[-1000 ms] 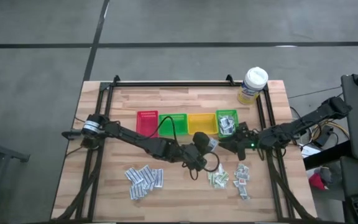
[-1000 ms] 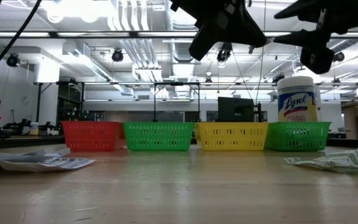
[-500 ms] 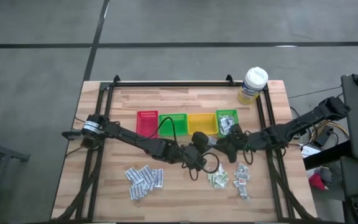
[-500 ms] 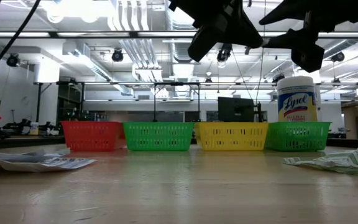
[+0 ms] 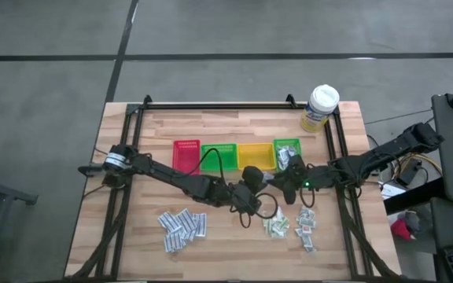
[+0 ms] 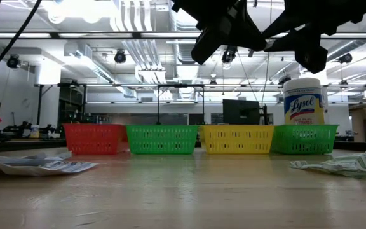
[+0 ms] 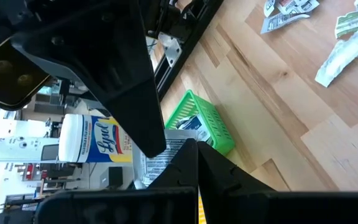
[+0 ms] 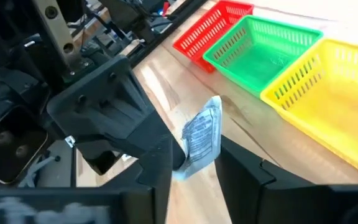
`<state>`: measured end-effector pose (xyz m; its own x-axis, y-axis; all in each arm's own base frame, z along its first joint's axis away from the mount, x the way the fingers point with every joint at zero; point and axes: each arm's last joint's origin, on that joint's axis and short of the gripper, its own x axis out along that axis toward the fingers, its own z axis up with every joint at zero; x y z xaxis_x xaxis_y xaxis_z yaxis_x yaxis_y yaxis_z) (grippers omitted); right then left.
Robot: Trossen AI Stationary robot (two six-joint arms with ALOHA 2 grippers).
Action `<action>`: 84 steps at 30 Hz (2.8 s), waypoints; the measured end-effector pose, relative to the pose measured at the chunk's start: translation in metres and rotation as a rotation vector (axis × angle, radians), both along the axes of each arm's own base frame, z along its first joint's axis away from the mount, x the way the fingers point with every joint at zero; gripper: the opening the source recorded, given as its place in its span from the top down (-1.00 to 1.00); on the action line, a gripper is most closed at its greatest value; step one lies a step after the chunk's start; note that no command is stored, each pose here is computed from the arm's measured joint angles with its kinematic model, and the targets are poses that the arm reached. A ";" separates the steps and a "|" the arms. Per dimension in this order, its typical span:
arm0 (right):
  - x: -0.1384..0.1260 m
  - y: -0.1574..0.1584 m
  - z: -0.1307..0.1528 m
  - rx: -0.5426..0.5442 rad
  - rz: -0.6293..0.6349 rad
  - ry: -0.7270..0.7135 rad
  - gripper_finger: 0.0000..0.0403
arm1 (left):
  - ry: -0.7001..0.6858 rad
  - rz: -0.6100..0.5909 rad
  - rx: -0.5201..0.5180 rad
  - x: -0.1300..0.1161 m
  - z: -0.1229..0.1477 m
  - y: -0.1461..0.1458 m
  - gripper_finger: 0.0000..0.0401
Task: Pick & Place First Aid Supplies
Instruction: Put the blue alcohol pad into the right green bin
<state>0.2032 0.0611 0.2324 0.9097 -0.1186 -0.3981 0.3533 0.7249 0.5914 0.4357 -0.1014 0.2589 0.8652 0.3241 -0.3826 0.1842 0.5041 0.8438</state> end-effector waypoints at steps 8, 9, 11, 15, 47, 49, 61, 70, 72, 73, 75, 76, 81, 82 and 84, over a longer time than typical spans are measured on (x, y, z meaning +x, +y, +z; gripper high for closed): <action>0.000 -0.001 0.000 -0.038 0.013 0.004 0.68 | -0.001 0.001 0.000 0.000 0.000 0.000 1.00; 0.000 -0.001 0.000 -0.043 0.013 0.005 0.72 | -0.001 0.001 0.000 0.000 0.000 0.000 1.00; 0.000 -0.001 0.000 -0.048 0.014 0.005 0.79 | -0.001 0.001 0.000 0.000 0.000 0.000 1.00; 0.000 -0.001 0.000 -0.063 0.022 0.007 0.94 | -0.001 0.000 -0.002 0.000 0.000 0.000 1.00; -0.008 -0.013 -0.016 -0.113 -0.094 0.177 0.96 | 0.245 0.295 -0.412 -0.028 -0.035 0.002 0.25; -0.009 -0.018 -0.019 -0.123 -0.131 0.217 0.96 | 0.301 0.323 -0.483 -0.034 -0.045 0.002 0.25; -0.023 -0.051 -0.029 -0.103 -0.284 0.415 0.96 | 0.415 0.445 -0.579 -0.064 -0.090 0.004 0.25; -0.032 -0.069 -0.038 0.016 -0.325 0.557 0.96 | 0.329 0.391 -0.622 -0.070 -0.061 0.000 0.25; -0.032 -0.072 -0.038 0.035 -0.327 0.558 0.96 | 0.309 0.374 -0.629 -0.072 -0.052 -0.001 0.26; -0.032 -0.074 -0.037 0.048 -0.326 0.560 0.96 | 0.294 0.360 -0.633 -0.074 -0.046 -0.002 0.26; -0.032 -0.076 -0.037 0.070 -0.312 0.565 0.96 | 0.260 0.328 -0.641 -0.078 -0.037 -0.003 0.25; -0.032 -0.077 -0.037 0.079 -0.305 0.565 0.96 | 0.237 0.306 -0.648 -0.081 -0.033 -0.004 0.26; -0.032 -0.082 -0.037 0.093 -0.283 0.579 0.96 | 0.082 0.198 -0.723 -0.106 -0.018 0.000 0.26; -0.033 -0.083 -0.037 0.095 -0.286 0.580 0.96 | 0.053 0.184 -0.741 -0.114 -0.016 0.002 0.26; -0.033 -0.084 -0.037 0.097 -0.293 0.580 0.96 | -0.004 0.172 -0.783 -0.131 -0.011 0.008 0.26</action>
